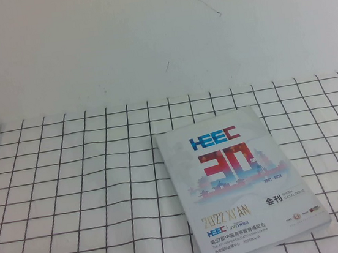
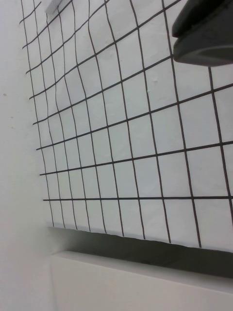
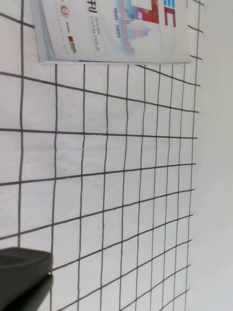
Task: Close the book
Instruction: 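Close the open booklet and leave it lying on the table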
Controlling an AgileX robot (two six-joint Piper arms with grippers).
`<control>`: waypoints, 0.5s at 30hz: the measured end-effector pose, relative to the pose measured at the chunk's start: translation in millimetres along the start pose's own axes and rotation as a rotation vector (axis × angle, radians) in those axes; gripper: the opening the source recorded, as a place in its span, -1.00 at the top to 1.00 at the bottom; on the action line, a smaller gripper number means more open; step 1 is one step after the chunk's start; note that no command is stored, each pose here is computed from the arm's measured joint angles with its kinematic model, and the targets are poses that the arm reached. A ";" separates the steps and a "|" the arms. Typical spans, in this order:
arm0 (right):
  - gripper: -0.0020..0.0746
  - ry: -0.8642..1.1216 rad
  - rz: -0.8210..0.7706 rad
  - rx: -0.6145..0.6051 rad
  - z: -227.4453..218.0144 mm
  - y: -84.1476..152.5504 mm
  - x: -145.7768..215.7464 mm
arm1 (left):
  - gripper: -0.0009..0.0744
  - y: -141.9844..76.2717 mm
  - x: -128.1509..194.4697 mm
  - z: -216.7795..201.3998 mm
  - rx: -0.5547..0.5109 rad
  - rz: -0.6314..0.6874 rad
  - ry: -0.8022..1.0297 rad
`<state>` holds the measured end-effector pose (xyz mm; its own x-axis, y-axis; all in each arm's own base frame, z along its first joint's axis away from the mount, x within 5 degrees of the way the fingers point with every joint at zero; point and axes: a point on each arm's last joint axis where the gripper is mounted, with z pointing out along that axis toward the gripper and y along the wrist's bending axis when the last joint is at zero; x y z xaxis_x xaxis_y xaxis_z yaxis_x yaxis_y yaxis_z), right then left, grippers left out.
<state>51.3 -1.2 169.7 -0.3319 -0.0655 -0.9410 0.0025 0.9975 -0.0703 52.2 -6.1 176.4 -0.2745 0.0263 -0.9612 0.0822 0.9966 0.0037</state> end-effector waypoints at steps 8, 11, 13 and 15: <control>0.95 0.000 0.000 0.000 0.0 0.0 0.0 | 0.98 0.0 0.0 0.0 0.000 -0.006 0.000; 0.95 0.000 0.000 0.000 0.0 0.0 0.0 | 0.98 0.0 0.0 0.0 0.000 -0.006 0.000; 0.95 0.000 0.000 0.000 0.0 0.0 0.0 | 0.98 0.0 0.0 0.0 0.000 -0.006 0.000; 0.95 0.000 0.000 0.000 0.0 0.0 0.0 | 0.98 0.0 0.0 0.0 0.000 -0.006 0.000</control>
<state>51.3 -1.2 169.7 -0.3319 -0.0655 -0.9410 0.0025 0.9975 -0.0703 52.2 -6.1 176.4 -0.2749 0.0204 -0.9612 0.0806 0.9967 -0.0019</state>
